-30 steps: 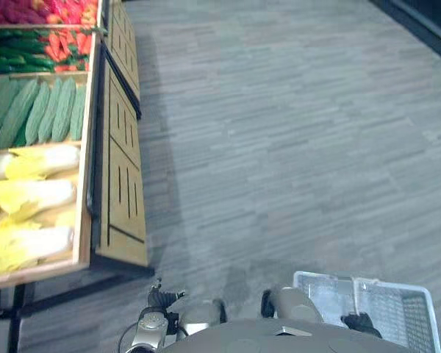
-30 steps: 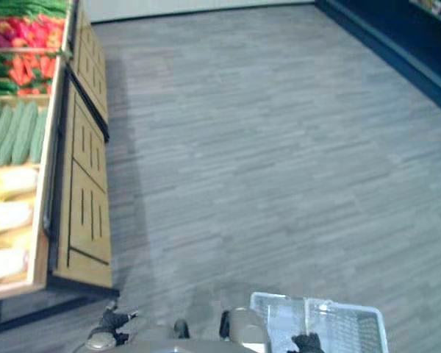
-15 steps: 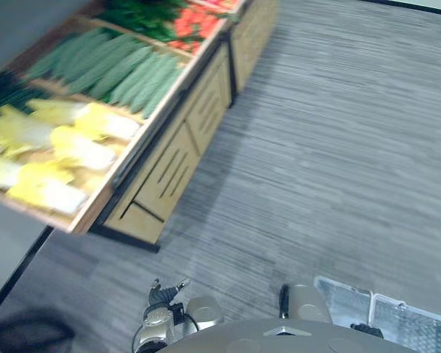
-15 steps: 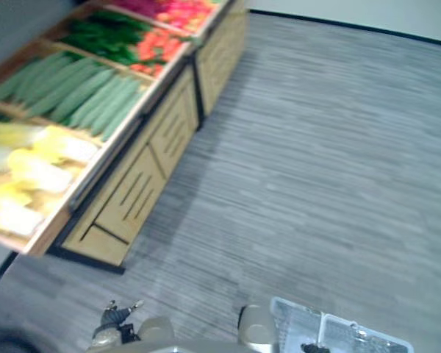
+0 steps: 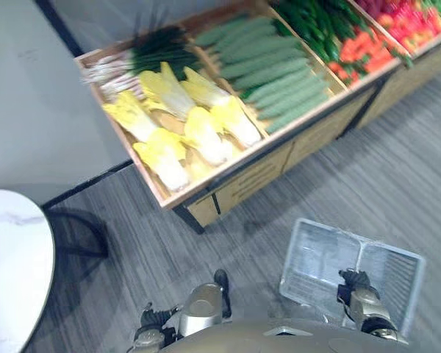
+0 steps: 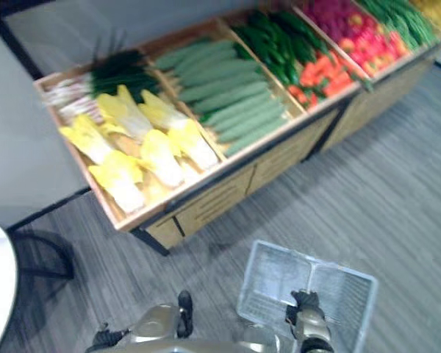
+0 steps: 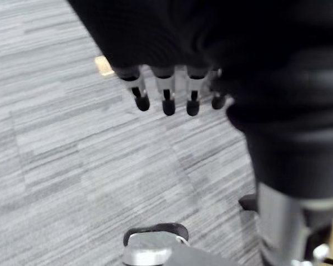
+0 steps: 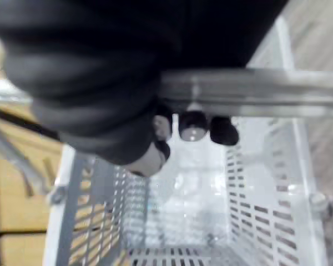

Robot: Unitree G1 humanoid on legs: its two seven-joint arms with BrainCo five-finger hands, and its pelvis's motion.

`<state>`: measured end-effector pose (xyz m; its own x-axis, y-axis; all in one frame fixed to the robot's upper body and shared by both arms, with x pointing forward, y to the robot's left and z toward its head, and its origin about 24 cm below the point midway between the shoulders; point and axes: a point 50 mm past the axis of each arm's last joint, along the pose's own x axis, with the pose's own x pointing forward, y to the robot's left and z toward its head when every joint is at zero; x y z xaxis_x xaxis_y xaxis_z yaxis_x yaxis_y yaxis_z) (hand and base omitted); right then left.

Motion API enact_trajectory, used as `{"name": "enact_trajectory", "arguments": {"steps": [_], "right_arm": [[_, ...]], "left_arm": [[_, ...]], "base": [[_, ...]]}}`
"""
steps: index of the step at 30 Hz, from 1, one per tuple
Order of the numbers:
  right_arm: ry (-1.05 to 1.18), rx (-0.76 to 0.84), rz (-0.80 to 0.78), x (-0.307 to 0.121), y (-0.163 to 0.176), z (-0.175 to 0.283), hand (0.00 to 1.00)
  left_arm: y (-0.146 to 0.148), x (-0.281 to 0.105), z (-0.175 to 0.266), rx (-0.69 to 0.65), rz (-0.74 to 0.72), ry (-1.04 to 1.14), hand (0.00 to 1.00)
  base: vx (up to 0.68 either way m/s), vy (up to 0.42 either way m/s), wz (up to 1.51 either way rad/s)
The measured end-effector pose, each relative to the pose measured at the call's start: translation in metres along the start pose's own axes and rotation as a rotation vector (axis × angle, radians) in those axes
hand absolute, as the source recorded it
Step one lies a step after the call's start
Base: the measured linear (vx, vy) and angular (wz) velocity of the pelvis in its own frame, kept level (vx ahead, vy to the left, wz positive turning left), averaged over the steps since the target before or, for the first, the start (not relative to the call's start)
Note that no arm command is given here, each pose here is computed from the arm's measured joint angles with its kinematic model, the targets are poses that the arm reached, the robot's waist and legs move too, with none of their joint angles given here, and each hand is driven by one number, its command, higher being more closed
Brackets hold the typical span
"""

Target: Pick vegetable in the basket

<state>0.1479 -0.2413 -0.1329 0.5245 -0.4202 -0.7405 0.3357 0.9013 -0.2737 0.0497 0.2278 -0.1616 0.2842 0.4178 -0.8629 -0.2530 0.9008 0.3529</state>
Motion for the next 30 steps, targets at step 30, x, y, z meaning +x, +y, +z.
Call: {"name": "enact_trajectory", "arguments": {"steps": [30], "right_arm": [[0.16,0.106,-0.088,-0.019,-0.026,-0.06,1.0]], "left_arm": [[0.073,-0.123,0.298,-0.342,0.292,-1.266,0.0]], "base": [[0.05,-0.158,0.55]]}}
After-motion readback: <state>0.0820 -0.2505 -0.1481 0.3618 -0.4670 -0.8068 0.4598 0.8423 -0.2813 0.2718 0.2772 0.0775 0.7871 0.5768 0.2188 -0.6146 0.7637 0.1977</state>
